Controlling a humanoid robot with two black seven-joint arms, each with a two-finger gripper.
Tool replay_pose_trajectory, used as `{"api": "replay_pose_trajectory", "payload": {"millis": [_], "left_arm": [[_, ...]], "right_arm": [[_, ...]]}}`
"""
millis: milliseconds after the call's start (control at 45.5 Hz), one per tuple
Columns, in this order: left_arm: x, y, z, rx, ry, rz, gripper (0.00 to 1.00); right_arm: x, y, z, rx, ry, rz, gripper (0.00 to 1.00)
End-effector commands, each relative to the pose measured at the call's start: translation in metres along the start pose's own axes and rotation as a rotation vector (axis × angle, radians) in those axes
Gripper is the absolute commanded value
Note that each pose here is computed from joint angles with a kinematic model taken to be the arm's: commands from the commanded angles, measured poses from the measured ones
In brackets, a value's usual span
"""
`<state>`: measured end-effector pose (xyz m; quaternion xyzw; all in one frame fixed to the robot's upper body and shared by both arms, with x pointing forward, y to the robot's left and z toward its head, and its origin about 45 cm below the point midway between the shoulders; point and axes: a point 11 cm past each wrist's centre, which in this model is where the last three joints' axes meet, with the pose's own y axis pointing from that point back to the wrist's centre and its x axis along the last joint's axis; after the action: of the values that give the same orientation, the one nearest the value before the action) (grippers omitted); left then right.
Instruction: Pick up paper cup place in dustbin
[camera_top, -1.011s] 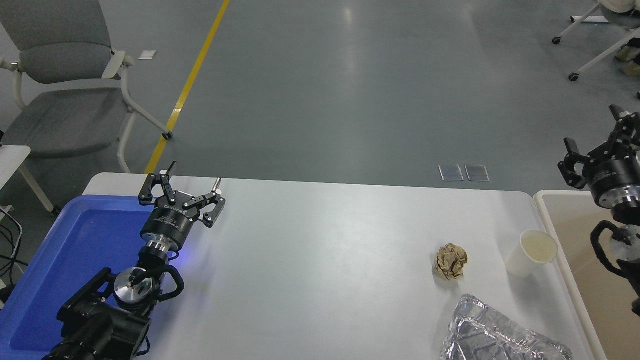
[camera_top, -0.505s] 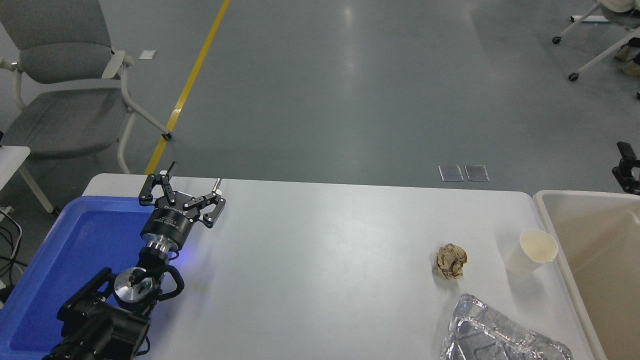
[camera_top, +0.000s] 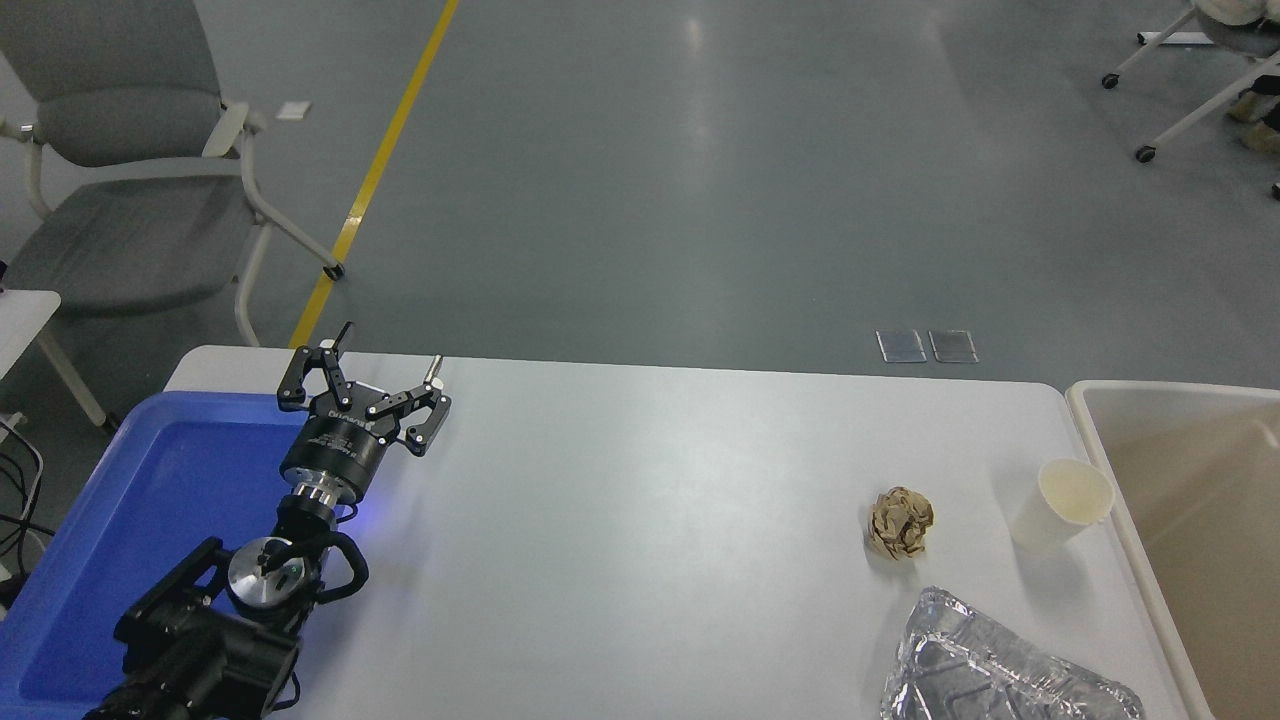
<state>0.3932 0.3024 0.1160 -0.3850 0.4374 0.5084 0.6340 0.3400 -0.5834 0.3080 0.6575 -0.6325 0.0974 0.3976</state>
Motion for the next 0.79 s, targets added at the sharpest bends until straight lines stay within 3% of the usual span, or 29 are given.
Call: {"api": "replay_pose_trajectory", "payload": {"millis": [0,242,505,769], "left_arm": [[0.0,0.0,0.0,0.0,0.0,0.0,0.99],[0.0,0.0,0.0,0.0,0.0,0.0,0.99],[0.0,0.0,0.0,0.0,0.0,0.0,0.99],[0.0,0.0,0.0,0.002,0.0,0.0,0.99]], "right_arm": [[-0.017,-0.013,-0.018,-0.07,0.361,-0.162,1.0],[-0.06,-0.059,-0.067,-0.083,0.692,-0.317,1.0],[-0.084,-0.068,-0.088,-0.17,1.058,-0.477,1.0],[-0.132,-0.038,-0.104,-0.133,1.087,-0.678,1.0]]}}
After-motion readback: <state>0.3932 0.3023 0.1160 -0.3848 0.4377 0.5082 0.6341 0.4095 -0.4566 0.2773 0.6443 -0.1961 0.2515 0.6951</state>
